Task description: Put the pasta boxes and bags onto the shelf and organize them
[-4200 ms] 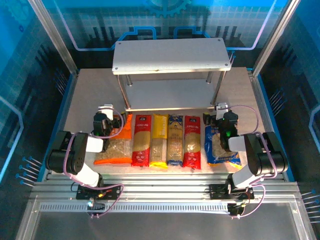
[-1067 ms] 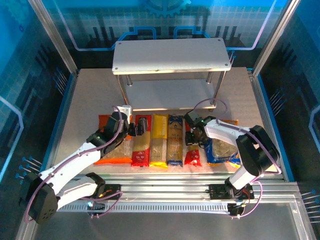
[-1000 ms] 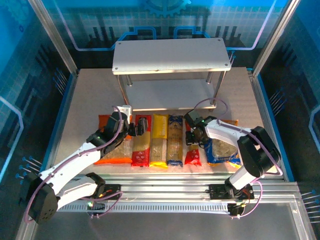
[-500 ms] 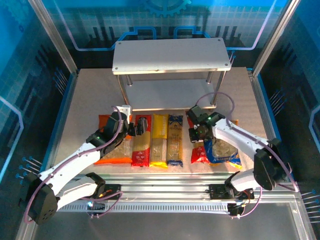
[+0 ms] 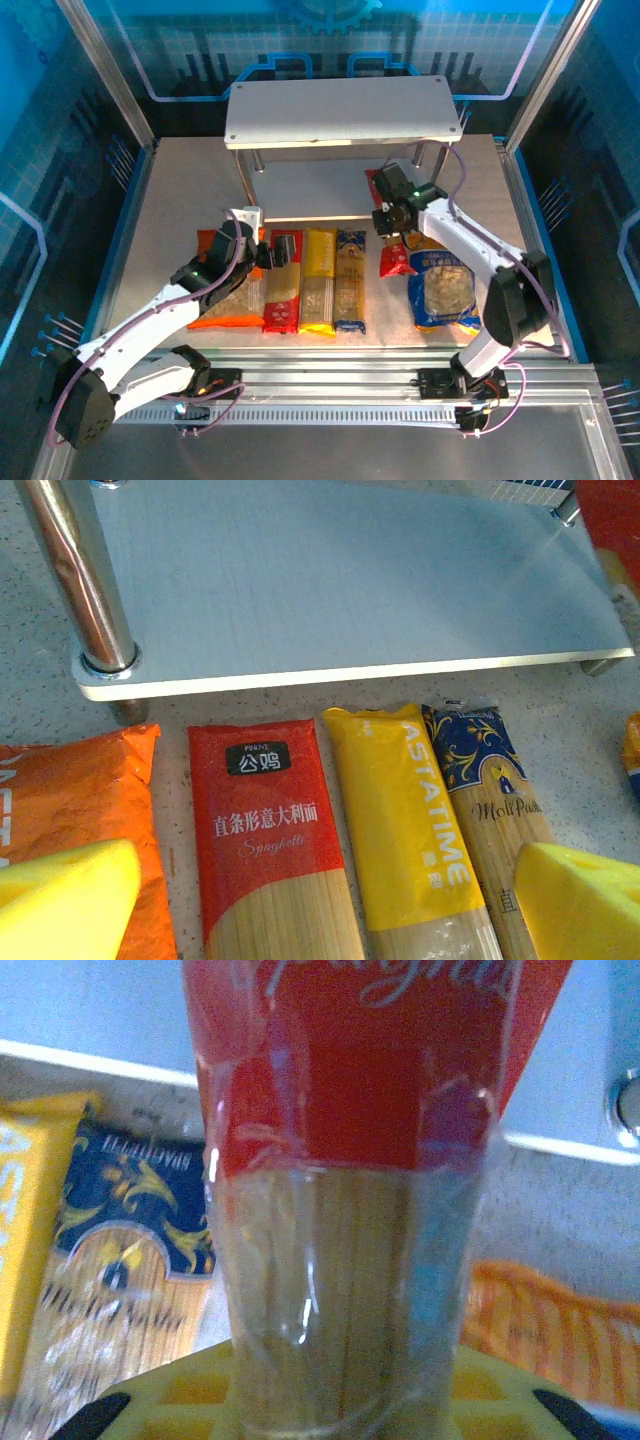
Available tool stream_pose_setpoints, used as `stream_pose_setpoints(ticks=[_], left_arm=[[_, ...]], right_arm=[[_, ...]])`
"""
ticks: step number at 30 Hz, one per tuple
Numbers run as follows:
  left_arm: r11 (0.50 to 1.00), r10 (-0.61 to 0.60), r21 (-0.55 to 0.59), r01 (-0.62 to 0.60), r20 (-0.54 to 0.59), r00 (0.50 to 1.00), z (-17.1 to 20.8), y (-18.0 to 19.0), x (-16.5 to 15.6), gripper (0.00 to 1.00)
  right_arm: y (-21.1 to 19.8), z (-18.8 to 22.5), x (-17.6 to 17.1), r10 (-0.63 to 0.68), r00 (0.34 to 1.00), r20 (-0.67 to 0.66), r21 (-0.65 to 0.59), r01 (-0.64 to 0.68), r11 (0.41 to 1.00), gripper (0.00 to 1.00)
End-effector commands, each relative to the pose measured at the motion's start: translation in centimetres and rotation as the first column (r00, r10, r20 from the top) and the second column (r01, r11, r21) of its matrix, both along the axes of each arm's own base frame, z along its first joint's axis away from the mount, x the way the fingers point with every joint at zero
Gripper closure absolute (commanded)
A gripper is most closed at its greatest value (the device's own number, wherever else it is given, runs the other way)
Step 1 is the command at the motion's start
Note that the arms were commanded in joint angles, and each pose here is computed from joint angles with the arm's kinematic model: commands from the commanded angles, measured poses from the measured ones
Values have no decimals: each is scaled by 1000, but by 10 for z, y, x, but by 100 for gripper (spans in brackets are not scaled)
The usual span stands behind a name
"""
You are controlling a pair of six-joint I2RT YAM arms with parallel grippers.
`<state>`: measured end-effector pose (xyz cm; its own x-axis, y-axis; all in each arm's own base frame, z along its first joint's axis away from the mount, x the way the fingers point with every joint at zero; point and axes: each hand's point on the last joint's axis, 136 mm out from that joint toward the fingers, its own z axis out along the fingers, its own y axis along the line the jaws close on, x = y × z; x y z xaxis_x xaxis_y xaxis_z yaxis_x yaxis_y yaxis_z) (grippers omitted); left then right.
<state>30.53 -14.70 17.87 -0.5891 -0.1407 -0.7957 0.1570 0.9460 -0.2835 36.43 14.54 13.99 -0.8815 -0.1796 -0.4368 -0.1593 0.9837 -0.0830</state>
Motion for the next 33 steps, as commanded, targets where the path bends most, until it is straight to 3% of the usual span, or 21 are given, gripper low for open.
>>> stream_pose_setpoints(ticks=[1, 19, 30, 33], left_arm=[[1000, 0, -15, 1, 21, 1000, 15, -2, 0, 3], [1000, 6, -9, -5, 13, 1000, 9, 0, -1, 4], [1000, 5, -5, -5, 14, 1000, 9, 0, 0, 3], [1000, 3, -5, -3, 13, 1000, 9, -1, 0, 4]], right_arm=[[11, 34, 52, 6, 981, 196, 23, -11, 1000, 75], [12, 44, 111, -37, 910, 414, -29, 54, 998, 74], [14, 31, 136, -58, 900, 433, -20, 73, 997, 73], [14, 23, 142, -64, 903, 425, -24, 82, 996, 66]])
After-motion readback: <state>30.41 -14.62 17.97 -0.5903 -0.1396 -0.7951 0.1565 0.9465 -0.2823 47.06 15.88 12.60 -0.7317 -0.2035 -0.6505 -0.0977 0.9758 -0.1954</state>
